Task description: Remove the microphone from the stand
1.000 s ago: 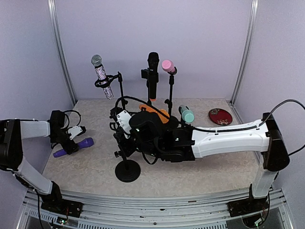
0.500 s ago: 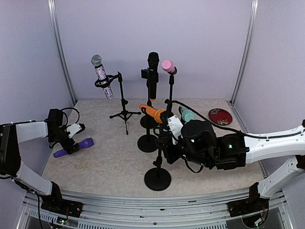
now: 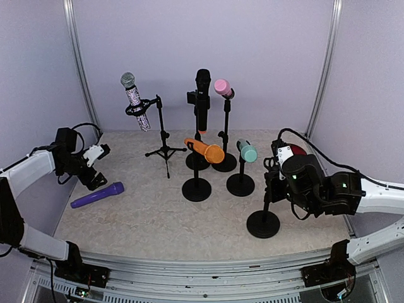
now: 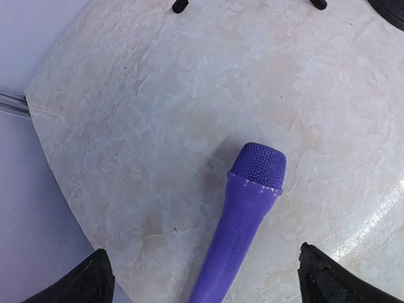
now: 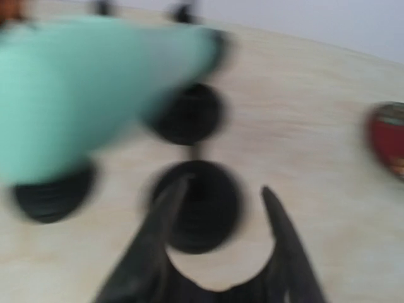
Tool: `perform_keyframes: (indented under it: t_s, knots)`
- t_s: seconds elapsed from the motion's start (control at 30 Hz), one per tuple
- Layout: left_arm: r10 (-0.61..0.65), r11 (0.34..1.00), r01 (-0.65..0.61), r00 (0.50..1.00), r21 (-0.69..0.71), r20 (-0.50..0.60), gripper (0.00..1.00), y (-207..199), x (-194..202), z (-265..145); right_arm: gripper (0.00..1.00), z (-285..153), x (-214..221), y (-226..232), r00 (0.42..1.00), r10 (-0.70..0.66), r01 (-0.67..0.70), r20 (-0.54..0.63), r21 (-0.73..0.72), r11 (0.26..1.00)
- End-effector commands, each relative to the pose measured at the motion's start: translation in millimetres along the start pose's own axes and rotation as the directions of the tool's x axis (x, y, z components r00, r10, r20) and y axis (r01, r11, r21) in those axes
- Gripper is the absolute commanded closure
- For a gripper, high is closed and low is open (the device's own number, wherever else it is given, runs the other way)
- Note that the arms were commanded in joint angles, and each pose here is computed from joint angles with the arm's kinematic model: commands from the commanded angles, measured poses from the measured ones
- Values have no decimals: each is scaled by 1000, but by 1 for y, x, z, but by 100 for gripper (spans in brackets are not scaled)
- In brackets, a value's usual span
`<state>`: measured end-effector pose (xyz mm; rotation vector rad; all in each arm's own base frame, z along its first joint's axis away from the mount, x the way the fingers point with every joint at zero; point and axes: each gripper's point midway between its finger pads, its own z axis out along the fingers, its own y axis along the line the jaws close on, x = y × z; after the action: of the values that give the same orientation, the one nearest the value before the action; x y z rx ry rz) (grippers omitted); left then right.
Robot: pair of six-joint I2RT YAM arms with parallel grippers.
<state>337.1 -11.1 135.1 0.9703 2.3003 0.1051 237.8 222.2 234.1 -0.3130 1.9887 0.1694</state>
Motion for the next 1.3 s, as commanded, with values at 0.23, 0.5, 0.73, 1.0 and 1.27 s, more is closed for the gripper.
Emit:
perform_keyframes:
  t_s: [0.23, 0.5, 0.73, 1.0, 1.27]
  knots:
    - [-31, 999, 30, 998, 17, 63, 1, -2, -20, -20, 100, 49, -54, -113, 982, -16, -40, 188, 291, 956]
    - [-43, 999, 41, 995, 27, 88, 1, -3, -28, -27, 100, 105, -82, -148, 969, 41, -110, 242, 279, 954]
    - [-41, 999, 37, 994, 33, 102, 1, -5, -35, -34, 100, 137, -106, -156, 961, 53, -132, 272, 283, 950]
    - [-48, 995, 38, 994, 94, 103, 1, -23, -41, -35, 15, 129, -107, -158, 951, 141, -213, 274, 253, 944]
    - [-71, 988, 51, 988, 146, 135, 1, -34, -52, -29, 0, 68, -149, -153, 925, 175, -245, 336, 178, 953]
